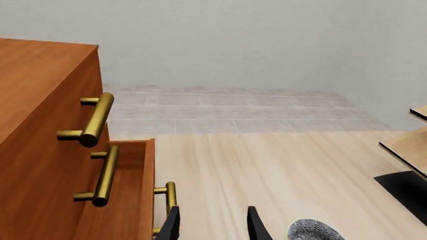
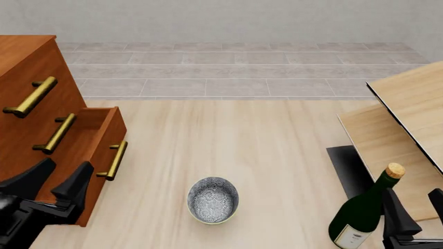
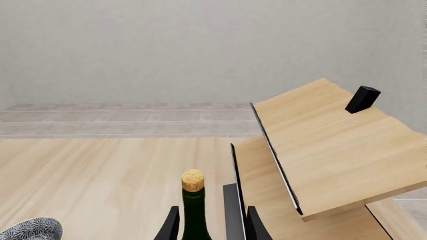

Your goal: Close the bottom drawer of the cabinet.

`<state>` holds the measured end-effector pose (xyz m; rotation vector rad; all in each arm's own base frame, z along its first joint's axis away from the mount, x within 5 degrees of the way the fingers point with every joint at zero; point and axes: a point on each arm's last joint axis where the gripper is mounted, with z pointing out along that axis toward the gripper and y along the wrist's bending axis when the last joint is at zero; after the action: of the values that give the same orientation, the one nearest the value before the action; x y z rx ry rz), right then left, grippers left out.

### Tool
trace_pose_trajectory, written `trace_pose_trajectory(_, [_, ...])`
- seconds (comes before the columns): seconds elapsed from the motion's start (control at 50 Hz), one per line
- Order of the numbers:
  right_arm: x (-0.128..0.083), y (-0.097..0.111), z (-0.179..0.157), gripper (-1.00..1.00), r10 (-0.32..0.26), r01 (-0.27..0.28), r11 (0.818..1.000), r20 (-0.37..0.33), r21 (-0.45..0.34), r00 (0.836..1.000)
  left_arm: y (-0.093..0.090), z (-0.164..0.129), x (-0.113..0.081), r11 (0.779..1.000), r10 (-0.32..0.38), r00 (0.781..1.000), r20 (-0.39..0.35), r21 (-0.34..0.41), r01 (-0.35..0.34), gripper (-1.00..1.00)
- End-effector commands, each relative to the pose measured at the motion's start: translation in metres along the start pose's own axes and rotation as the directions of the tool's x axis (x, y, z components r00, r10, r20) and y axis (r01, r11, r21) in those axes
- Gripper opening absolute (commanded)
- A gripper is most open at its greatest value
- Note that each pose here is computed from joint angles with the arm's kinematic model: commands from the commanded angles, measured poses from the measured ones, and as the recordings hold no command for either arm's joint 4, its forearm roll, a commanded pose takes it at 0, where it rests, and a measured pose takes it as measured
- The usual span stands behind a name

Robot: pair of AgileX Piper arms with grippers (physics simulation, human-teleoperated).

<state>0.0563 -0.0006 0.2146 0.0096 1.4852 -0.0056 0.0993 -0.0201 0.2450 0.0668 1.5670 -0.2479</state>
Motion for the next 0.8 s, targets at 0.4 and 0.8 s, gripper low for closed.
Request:
trace_pose_trajectory(0.4, [0.001, 0.000, 0.000, 1.00, -0.003, 0.003, 1.000, -0.005, -0.007, 1.000, -0.024, 0.044, 0.007, 0.988, -0.031, 0.992, -0.121, 0.148, 0.049, 1.00])
trace_pose_trajectory(0.8, [0.000, 0.000, 0.000, 1.00, 0.004, -0.004, 1.000, -0.002, -0.004, 1.000, -0.026, 0.077, 0.045, 0.986, -0.077, 0.969, -0.234, 0.124, 0.108, 1.00])
